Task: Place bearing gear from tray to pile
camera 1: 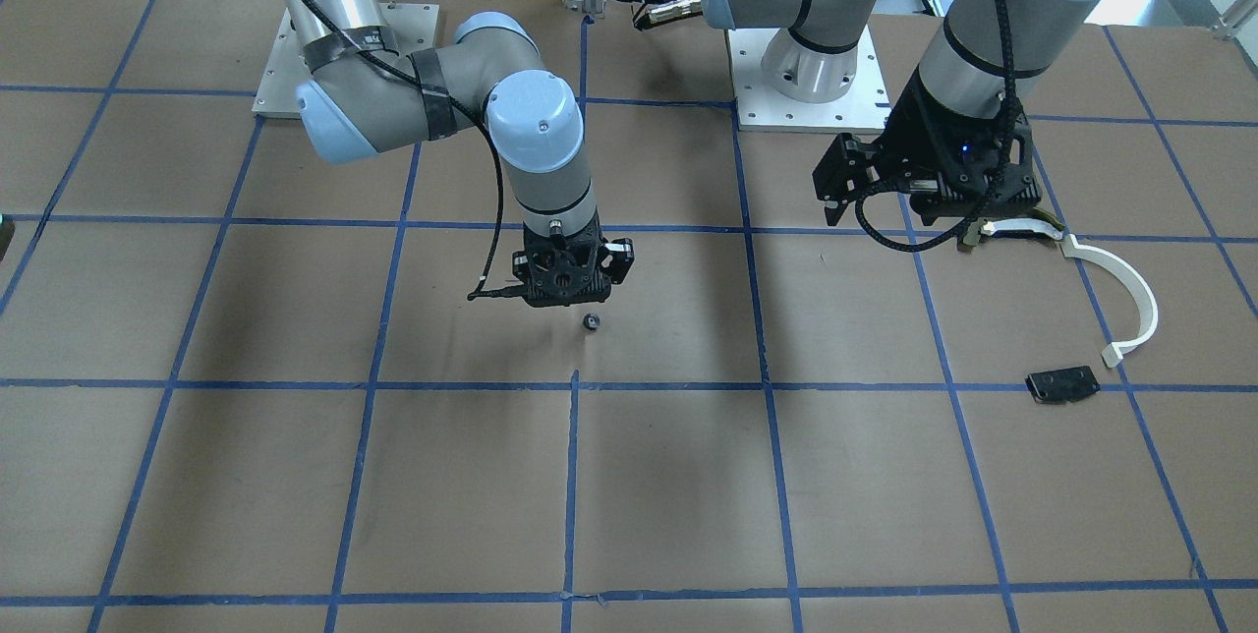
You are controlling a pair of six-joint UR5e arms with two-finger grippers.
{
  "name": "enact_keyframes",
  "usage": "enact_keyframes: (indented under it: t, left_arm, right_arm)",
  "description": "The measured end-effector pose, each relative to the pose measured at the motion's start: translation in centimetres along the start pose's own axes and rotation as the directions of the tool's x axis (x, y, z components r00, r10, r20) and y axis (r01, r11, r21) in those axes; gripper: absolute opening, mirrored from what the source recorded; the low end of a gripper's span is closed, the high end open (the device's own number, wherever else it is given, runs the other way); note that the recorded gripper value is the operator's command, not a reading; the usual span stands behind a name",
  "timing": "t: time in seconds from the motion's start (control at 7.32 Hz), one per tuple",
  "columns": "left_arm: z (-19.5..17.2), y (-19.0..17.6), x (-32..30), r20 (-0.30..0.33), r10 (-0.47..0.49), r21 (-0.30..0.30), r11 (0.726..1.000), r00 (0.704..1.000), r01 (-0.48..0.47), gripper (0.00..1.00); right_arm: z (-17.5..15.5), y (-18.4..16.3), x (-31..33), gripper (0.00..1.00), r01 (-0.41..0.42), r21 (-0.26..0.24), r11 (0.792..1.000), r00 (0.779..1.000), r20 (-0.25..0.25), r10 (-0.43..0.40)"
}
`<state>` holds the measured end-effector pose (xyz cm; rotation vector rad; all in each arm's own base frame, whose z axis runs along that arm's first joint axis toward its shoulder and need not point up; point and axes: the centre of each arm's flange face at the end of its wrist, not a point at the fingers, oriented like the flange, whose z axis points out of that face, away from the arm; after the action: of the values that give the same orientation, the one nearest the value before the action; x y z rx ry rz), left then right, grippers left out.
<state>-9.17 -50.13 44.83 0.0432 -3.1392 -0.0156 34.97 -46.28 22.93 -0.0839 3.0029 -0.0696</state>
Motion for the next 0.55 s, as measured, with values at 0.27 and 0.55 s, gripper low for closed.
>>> enact_keyframes:
  t: [0.27, 0.55]
  left_arm:
    - [0.3, -0.1, 0.3, -0.003, -0.003, 0.0, 1.0, 1.0, 0.003, 1.0]
    - [3.3, -1.2, 4.2, -0.021, 0.039, -0.005, 0.999, 0.999, -0.039, 1.0]
  right_arm:
    - [-3.7, -5.7, 7.2, 1.0, -0.05, 0.043, 0.998, 0.999, -0.003, 0.051]
    - [-8.2, -10.3, 22.4, 1.0, 0.052, 0.023, 0.998, 0.998, -0.035, -0.051]
